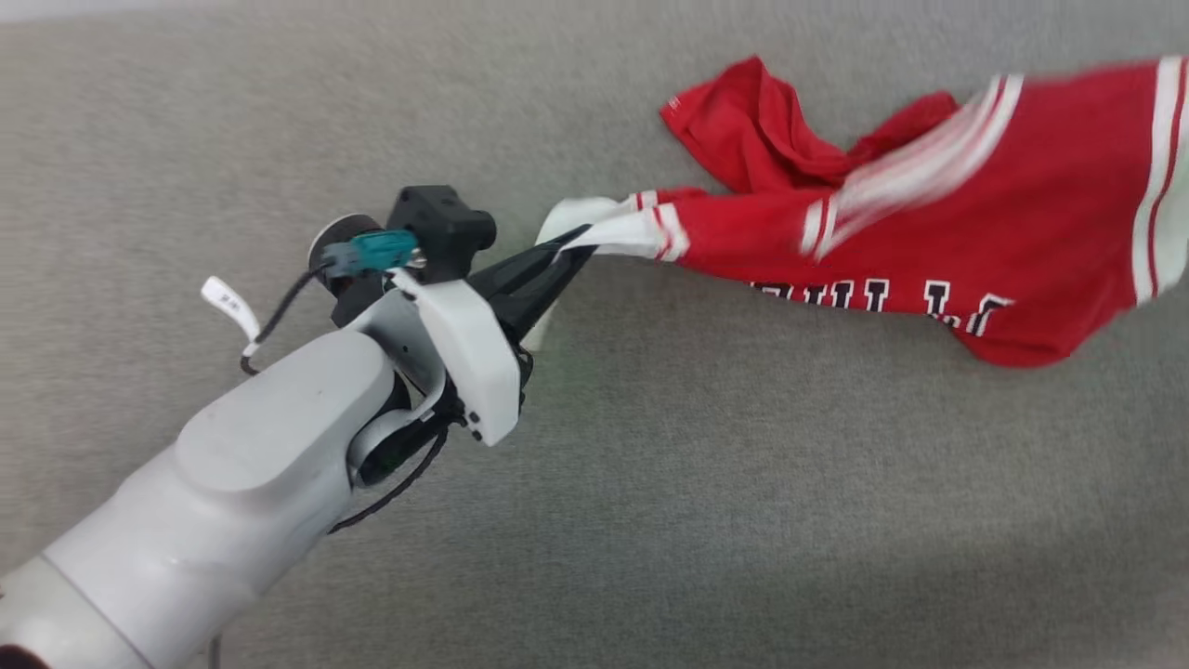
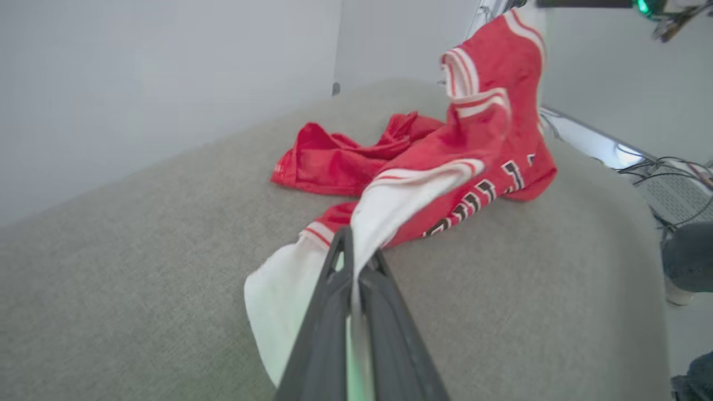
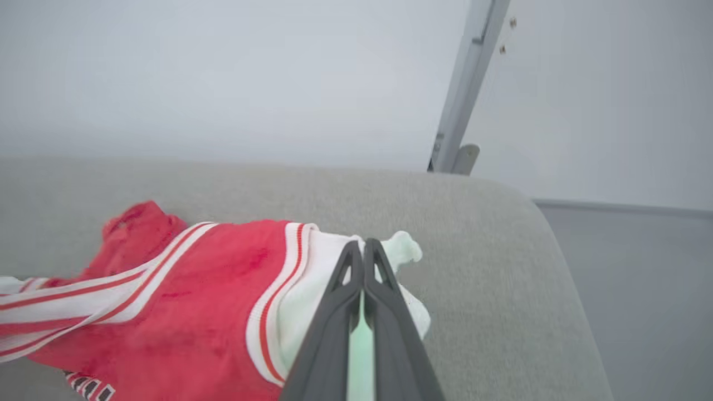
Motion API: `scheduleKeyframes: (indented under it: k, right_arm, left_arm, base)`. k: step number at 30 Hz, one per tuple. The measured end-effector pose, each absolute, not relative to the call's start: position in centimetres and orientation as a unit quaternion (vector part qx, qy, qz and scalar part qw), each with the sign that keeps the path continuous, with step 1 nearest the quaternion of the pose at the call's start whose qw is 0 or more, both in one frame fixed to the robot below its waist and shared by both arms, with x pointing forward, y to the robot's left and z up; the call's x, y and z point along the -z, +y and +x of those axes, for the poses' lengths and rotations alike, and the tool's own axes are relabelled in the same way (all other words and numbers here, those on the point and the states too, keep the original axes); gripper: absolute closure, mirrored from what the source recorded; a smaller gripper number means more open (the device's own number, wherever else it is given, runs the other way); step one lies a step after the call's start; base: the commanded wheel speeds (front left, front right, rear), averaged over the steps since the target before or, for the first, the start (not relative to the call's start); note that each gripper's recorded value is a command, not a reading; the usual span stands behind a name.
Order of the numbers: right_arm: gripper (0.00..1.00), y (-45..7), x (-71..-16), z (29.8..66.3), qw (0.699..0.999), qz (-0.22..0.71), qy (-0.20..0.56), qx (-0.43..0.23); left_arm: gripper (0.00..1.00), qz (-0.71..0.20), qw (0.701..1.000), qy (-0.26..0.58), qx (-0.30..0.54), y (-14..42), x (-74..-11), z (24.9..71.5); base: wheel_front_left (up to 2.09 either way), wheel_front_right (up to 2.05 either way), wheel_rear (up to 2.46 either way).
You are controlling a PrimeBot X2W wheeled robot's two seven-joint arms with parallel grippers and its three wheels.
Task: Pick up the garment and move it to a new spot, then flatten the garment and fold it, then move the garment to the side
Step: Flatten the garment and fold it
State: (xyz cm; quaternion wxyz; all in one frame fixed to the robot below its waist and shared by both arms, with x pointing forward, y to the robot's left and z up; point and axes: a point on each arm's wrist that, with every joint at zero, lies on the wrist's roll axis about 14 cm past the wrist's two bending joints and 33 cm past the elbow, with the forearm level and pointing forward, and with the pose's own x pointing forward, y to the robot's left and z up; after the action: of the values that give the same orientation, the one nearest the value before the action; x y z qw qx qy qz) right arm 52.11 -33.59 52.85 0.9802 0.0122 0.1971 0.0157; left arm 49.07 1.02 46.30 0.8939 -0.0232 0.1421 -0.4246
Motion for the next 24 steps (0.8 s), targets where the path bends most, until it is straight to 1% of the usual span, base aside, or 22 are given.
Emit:
scheduleKeyframes:
  k: [4, 6, 8, 11, 13, 16, 18, 21, 24]
  right_arm:
    - [1.0, -32.9, -58.4, 52.5, 0.994, 0.009, 0.105, -0.03]
    - [1.0, -32.7, -61.4, 52.8, 0.998, 0.021, 0.051, -0.032]
    - [1.0, -32.6, -63.3, 52.9, 0.999, 0.041, 0.012, -0.032]
    - [1.0, -31.3, -63.3, 53.2, 0.998, 0.049, 0.001, -0.043]
    - [1.0, -29.7, -62.8, 53.9, 0.996, 0.068, -0.004, -0.055]
    - [1.0, -26.6, -62.1, 56.1, 0.986, 0.148, -0.01, -0.076]
    - [1.0, -24.8, -62.2, 58.1, 0.98, 0.181, -0.013, -0.086]
    - [1.0, -21.9, -63.4, 61.4, 0.978, 0.177, -0.026, -0.102]
    - [1.0, -20.2, -65.8, 64.6, 0.976, 0.178, -0.066, -0.103]
  left_arm:
    - [1.0, -0.065, 0.909, 0.076, 0.404, 2.5, -51.1, 49.3]
    - [1.0, -0.085, 0.92, 0.033, 0.381, 3.9, -54.0, 49.8]
    - [1.0, -0.115, 0.928, 0.004, 0.354, 5.3, -56.3, 50.0]
    - [1.0, -0.128, 0.941, -0.021, 0.313, 7.8, -58.0, 50.4]
    - [1.0, -0.148, 0.949, -0.022, 0.278, 9.6, -58.2, 51.3]
    - [1.0, -0.184, 0.955, -0.013, 0.23, 11.6, -57.6, 53.5]
    - [1.0, -0.187, 0.961, -0.01, 0.205, 12.7, -57.9, 55.8]
    - [1.0, -0.193, 0.967, -0.013, 0.167, 14.2, -58.9, 59.7]
    - [1.0, -0.207, 0.969, -0.03, 0.13, 15.7, -60.7, 63.3]
  base:
    - [0.0, 0.0, 0.0]
    - [0.0, 0.0, 0.0]
    - [0.0, 0.0, 0.0]
    - [0.0, 0.0, 0.0]
    - [0.0, 0.0, 0.0]
    - [0.0, 0.0, 0.0]
    - [0.0, 0.0, 0.0]
    - [0.0, 0.0, 0.0]
    - [0.0, 0.0, 0.0]
